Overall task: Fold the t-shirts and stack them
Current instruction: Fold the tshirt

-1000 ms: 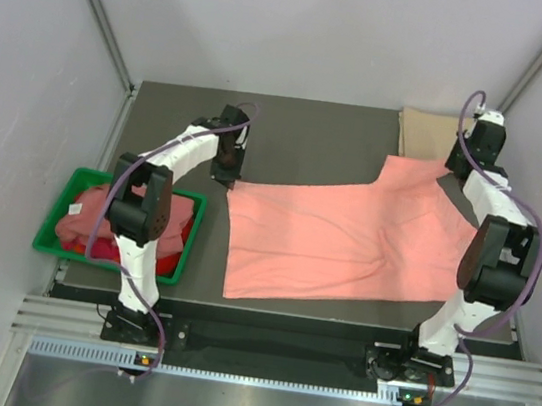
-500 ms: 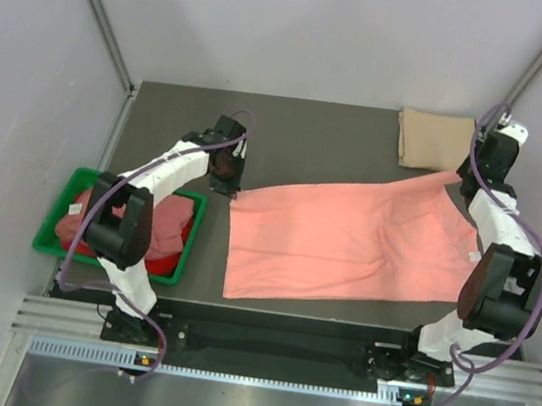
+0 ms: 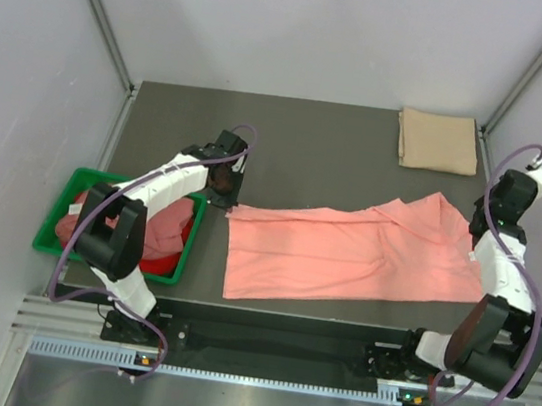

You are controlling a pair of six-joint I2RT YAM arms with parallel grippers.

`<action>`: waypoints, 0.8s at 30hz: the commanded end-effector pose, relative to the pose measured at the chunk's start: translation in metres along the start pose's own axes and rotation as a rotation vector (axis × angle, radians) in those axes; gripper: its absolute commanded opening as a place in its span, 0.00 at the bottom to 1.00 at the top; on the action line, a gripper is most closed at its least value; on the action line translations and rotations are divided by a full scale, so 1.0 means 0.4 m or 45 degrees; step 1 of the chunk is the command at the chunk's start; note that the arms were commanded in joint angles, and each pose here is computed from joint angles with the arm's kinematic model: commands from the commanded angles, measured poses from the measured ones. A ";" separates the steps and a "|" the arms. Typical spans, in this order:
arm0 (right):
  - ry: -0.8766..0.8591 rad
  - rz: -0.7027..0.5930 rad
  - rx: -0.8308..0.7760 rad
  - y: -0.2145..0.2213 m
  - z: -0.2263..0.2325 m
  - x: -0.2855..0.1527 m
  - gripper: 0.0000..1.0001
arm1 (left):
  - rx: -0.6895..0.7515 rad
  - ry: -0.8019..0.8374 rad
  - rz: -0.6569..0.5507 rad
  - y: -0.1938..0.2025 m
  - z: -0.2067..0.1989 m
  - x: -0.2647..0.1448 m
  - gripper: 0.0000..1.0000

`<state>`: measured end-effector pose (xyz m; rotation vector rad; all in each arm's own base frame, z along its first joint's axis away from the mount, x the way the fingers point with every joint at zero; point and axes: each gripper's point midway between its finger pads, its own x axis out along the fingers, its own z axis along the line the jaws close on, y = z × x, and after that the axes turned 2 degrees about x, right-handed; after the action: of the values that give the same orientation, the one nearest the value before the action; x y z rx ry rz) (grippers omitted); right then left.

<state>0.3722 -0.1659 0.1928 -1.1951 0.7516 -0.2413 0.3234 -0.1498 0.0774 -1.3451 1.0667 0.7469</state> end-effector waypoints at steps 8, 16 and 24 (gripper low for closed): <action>-0.036 0.005 0.101 0.035 -0.036 -0.047 0.00 | 0.055 -0.026 -0.015 0.038 -0.005 -0.020 0.00; -0.148 0.526 0.201 0.235 0.056 -0.054 0.27 | 0.061 -0.040 0.024 0.059 -0.022 -0.010 0.01; 0.143 0.887 0.354 0.357 0.020 -0.056 0.33 | 0.097 -0.037 0.049 0.080 -0.040 -0.007 0.00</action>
<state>0.3391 -0.1028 0.0711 -0.7307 1.0670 0.1736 0.2951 -0.1606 0.0693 -1.2585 1.0915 0.7374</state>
